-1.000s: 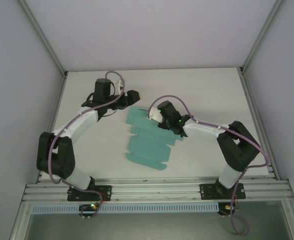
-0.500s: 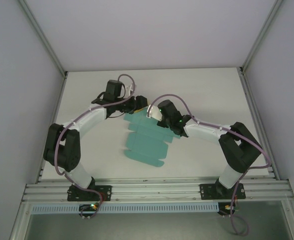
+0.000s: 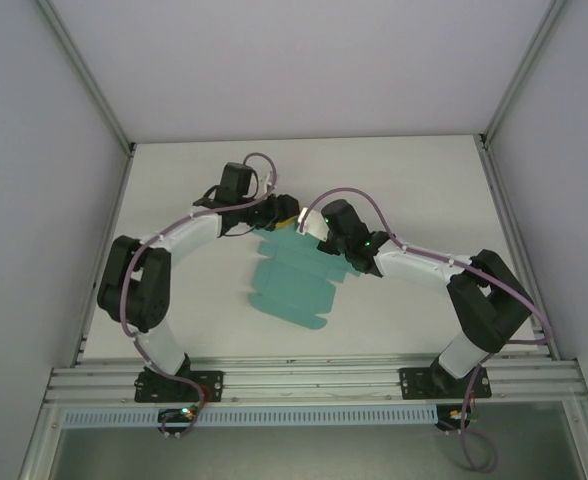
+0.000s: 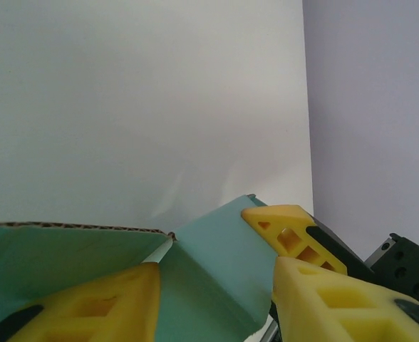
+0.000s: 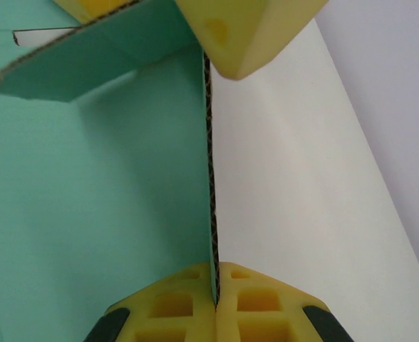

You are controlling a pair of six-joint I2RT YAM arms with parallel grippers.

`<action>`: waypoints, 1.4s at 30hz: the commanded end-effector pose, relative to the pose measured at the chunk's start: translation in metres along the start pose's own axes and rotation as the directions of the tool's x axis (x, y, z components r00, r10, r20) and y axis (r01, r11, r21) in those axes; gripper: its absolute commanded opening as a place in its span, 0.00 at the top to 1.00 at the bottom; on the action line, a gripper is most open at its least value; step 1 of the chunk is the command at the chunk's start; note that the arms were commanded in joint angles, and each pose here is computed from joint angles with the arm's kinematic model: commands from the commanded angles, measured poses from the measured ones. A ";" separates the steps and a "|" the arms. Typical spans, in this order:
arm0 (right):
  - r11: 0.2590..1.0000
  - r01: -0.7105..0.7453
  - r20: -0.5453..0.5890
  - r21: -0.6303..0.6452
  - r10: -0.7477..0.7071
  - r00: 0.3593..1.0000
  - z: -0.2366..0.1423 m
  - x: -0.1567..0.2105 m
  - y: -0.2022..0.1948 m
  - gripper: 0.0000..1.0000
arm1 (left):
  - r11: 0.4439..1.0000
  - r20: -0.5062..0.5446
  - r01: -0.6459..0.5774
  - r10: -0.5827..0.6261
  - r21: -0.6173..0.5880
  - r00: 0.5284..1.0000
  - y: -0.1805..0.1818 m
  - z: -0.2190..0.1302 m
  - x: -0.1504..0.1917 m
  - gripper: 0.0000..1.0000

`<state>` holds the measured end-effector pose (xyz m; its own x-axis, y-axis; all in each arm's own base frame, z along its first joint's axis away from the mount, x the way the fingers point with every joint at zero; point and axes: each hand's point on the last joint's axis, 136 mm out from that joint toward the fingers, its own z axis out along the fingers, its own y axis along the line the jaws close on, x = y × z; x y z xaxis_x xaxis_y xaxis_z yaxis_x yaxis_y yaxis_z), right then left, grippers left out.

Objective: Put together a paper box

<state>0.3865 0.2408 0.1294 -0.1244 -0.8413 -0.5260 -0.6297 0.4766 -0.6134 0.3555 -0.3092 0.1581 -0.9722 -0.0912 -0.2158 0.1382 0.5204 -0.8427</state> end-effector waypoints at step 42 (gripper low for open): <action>0.996 -0.085 0.085 0.037 0.082 0.993 -0.019 -0.001 -0.015 1.00 | 0.955 0.213 0.103 -0.043 -0.278 0.976 0.139 -0.099 0.053 0.14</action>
<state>0.3851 0.2258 0.1402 -0.1220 -0.8100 -0.5736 -0.5841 0.5259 -0.6183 0.2895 -0.1360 0.0637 -0.9194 -0.3157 -0.2348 -0.1191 0.7922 -0.5985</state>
